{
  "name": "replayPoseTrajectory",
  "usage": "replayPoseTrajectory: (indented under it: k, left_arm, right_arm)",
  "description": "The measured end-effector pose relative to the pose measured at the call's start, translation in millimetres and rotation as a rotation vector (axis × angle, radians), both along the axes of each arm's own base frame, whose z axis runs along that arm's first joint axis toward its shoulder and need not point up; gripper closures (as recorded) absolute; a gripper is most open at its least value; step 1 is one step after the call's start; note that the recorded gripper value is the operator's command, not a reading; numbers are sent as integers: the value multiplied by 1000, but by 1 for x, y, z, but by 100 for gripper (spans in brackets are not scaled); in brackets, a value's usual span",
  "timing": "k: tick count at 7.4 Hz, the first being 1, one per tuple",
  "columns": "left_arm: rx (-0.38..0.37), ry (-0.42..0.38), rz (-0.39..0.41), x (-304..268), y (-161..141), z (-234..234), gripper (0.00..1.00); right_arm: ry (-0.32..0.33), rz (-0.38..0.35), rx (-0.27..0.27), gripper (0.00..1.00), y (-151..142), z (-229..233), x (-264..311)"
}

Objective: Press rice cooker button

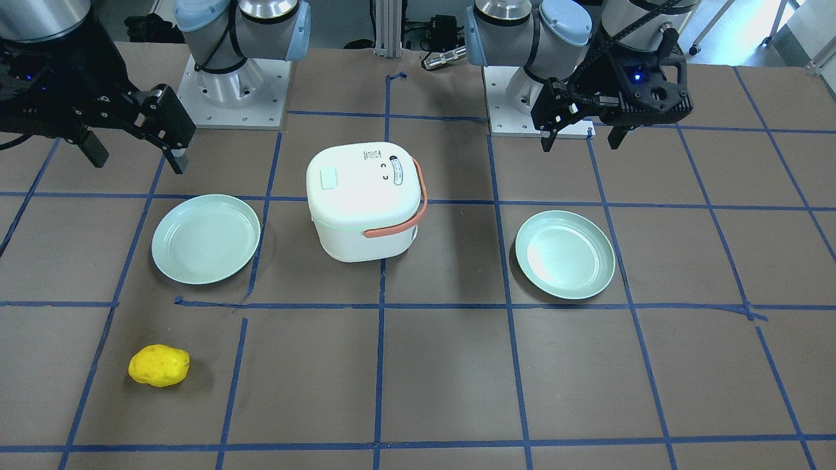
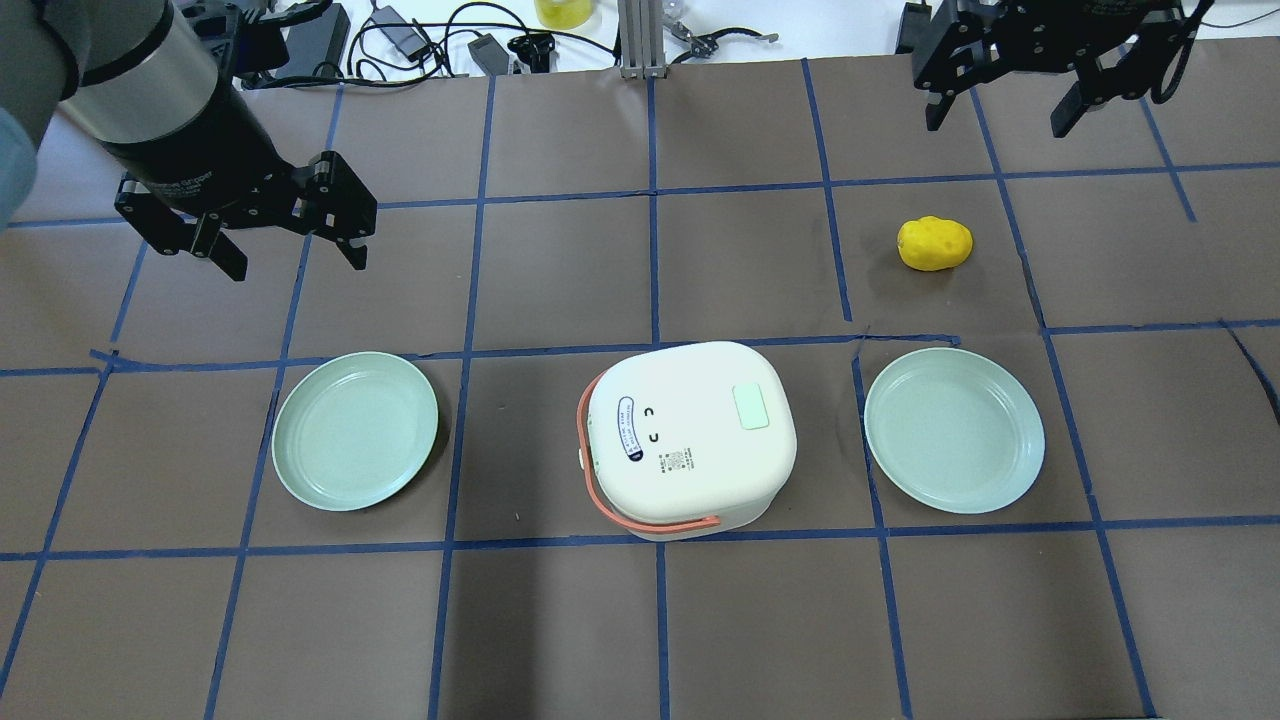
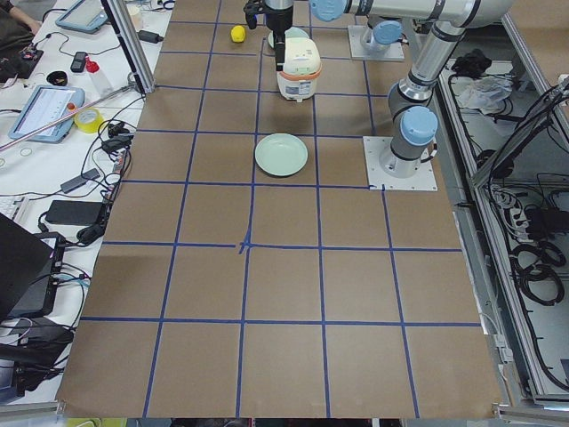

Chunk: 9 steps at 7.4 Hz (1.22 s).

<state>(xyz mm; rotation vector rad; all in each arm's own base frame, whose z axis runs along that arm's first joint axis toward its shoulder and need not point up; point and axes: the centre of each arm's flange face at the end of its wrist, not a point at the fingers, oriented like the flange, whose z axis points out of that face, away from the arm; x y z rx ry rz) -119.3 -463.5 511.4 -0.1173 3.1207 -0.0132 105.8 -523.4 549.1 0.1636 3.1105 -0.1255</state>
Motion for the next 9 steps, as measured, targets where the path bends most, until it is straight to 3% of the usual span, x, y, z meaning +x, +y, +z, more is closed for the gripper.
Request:
replayPoseTrajectory:
  k: [6,7,8,9]
  left_arm:
    - [0,0,-1,0,0,0,0]
    - [0,0,-1,0,0,0,0]
    - [0,0,-1,0,0,0,0]
    - [0,0,-1,0,0,0,0]
  right_arm:
    - [-1,1,1,1,0,0,0]
    - [-1,3,0,17,0,0,0]
    - [-2,6,1,41,1,0,0]
    - [-3,11,4,48,1,-2,2]
